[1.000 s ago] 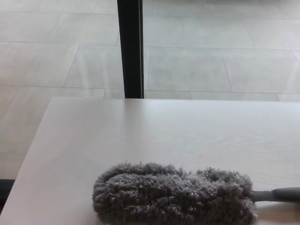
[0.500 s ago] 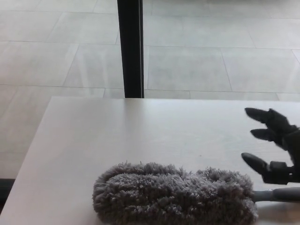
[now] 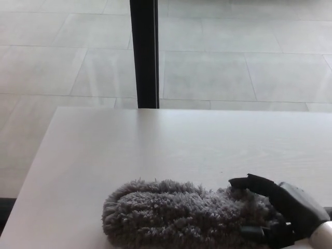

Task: The robot uses its right hand to pick up the duster kept in the middle of the desk and use it to wipe the desk by swiping its surface twice

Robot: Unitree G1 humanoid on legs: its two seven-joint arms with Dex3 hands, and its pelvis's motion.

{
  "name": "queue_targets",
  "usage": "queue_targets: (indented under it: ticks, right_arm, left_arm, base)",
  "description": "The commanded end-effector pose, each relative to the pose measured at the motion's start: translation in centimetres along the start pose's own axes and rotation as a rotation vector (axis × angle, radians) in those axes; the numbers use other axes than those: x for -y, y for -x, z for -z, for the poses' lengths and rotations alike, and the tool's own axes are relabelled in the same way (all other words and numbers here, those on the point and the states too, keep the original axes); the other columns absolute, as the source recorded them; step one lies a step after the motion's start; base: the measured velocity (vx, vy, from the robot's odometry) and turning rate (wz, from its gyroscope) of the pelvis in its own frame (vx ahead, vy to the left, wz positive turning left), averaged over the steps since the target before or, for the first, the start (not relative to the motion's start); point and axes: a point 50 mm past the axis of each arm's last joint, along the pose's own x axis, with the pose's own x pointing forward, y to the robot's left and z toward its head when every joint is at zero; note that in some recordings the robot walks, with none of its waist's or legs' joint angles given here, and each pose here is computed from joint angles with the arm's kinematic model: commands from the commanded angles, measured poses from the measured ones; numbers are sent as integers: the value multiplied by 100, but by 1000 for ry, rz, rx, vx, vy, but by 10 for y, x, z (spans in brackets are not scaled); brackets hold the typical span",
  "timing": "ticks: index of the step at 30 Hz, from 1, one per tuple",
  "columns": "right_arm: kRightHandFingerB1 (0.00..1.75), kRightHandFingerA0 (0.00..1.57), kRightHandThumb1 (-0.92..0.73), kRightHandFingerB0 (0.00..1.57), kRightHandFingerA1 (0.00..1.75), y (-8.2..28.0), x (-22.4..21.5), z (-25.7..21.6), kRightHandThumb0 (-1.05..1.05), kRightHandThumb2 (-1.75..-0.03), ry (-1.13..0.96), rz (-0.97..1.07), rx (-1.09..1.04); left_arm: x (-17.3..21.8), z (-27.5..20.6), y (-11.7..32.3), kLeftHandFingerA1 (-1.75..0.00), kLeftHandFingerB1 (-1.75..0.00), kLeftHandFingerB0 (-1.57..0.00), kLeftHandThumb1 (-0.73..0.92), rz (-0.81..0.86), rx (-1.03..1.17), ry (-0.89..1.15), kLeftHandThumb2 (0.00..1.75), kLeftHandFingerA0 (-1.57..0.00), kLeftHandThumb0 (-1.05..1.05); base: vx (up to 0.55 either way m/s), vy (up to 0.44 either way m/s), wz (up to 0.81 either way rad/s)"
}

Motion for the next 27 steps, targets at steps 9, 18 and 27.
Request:
queue_targets:
  ticks: [9,18,27]
  right_arm:
    - [37,30,-68,18,73,21,-53,23,-60,-61,591,-187,233]
    - [53,71,-77,41,149,25,-79,11,-39,-63,593,44,359]
    - [79,67,-70,76,155,32,-106,-7,-42,-65,562,237,484]
  left_arm:
    - [-26,-18,2,-59,-48,-60,62,-27,23,-27,59,-68,-53]
    - [-27,-22,1,-60,-48,-59,61,-34,35,-30,59,-70,-52]
    - [-24,-22,1,-61,-48,-63,63,-26,50,-56,59,-71,-51]
  base:
    - [0,0,0]
    - [0,0,0]
    - [0,0,0]
